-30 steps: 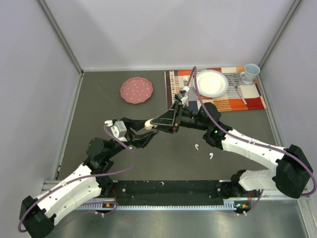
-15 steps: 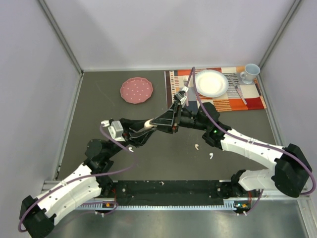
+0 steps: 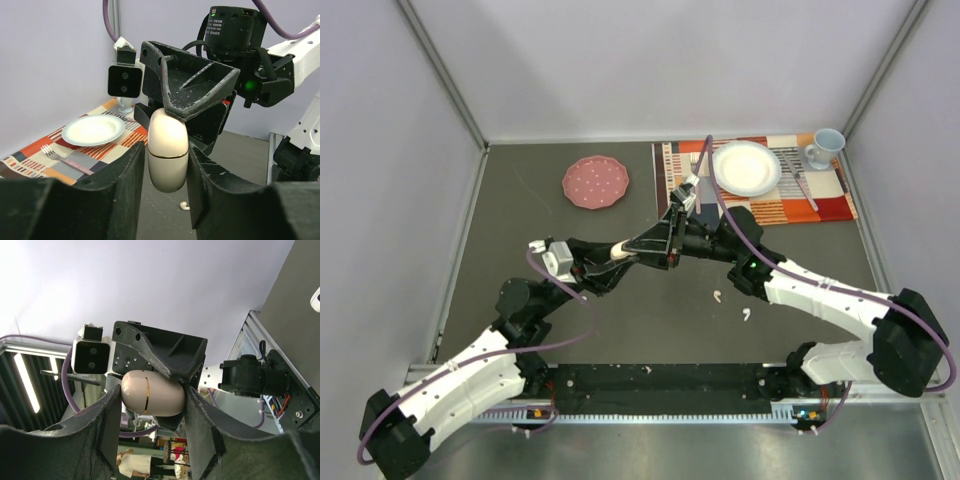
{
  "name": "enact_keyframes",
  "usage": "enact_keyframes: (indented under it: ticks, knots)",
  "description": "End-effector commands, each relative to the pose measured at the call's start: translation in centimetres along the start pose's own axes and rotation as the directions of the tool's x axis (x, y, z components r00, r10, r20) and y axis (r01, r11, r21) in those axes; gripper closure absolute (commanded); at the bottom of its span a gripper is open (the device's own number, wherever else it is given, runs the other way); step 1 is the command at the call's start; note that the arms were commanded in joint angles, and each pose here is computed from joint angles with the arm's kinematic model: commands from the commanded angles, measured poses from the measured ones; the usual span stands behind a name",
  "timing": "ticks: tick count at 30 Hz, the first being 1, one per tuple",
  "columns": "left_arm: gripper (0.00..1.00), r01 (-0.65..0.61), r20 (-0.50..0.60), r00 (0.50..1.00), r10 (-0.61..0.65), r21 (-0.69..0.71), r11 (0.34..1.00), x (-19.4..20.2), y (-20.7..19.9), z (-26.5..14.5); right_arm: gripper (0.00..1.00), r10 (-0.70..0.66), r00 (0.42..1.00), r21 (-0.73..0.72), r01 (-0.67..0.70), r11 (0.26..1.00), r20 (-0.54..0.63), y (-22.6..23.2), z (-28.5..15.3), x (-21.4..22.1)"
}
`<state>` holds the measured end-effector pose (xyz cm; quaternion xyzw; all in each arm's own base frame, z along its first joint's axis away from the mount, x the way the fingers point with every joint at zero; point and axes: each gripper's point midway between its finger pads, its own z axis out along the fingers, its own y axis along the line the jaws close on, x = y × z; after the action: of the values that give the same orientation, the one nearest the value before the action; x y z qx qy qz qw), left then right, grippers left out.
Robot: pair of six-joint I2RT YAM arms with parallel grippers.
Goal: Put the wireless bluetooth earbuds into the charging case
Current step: Pass from the right arm to the left
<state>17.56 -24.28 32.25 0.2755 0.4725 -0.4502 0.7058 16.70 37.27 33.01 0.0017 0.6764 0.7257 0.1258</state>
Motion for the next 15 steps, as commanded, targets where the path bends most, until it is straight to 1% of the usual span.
enact_keyframes:
  ticks: [1, 2, 4, 5, 8, 9, 10, 13, 14, 15]
  knots:
    - [0.61, -0.017, 0.052, 0.999, 0.017, 0.002, 1.000, -1.25, -0.13, 0.08, 0.87, -0.028, 1.000, -0.068, 0.028, 0.997, 0.003, 1.60, -0.01, -0.33]
    - [0.65, -0.016, 0.050, 0.999, 0.016, 0.002, 1.000, -1.20, -0.12, 0.10, 0.87, -0.025, 1.000, -0.071, 0.025, 0.997, 0.001, 1.62, 0.00, -0.19]
    - [0.68, -0.016, 0.050, 0.999, 0.016, 0.002, 1.000, -1.19, -0.11, 0.11, 0.87, -0.022, 1.000, -0.071, 0.022, 0.997, 0.002, 1.50, 0.04, -0.28]
    - [0.72, -0.016, 0.048, 0.999, 0.016, 0.004, 1.000, -1.11, -0.14, 0.14, 0.87, -0.021, 1.000, -0.073, 0.021, 0.997, 0.002, 1.53, -0.01, -0.25]
    - [0.77, -0.015, 0.049, 0.999, 0.015, 0.006, 1.000, -1.09, -0.17, 0.14, 0.86, -0.019, 1.000, -0.074, 0.019, 0.997, 0.002, 1.47, 0.01, -0.25]
    - [0.87, -0.016, 0.047, 0.999, 0.016, 0.012, 1.000, -1.02, -0.25, 0.15, 0.86, -0.018, 1.000, -0.072, 0.018, 0.997, 0.000, 1.41, 0.02, -0.23]
    - [0.91, -0.018, 0.048, 0.999, 0.018, 0.012, 1.000, -1.11, -0.26, 0.15, 0.85, -0.018, 1.000, -0.074, 0.018, 0.997, 0.000, 1.45, 0.02, -0.23]
    - [0.99, -0.019, 0.048, 0.999, 0.019, 0.003, 1.000, -1.16, -0.11, 0.08, 0.75, -0.020, 1.000, -0.054, 0.021, 0.998, 0.003, 1.02, 0.00, -0.24]
    - [1.00, -0.019, 0.050, 0.999, 0.019, 0.002, 1.000, -1.19, -0.12, 0.05, 0.65, -0.036, 0.999, -0.043, 0.037, 0.998, 0.009, 0.80, -0.02, -0.30]
    - [1.00, -0.022, 0.054, 0.998, 0.022, 0.002, 1.000, -1.35, -0.16, -0.01, 0.59, -0.042, 0.999, -0.032, 0.042, 0.999, 0.012, 0.63, -0.06, -0.34]
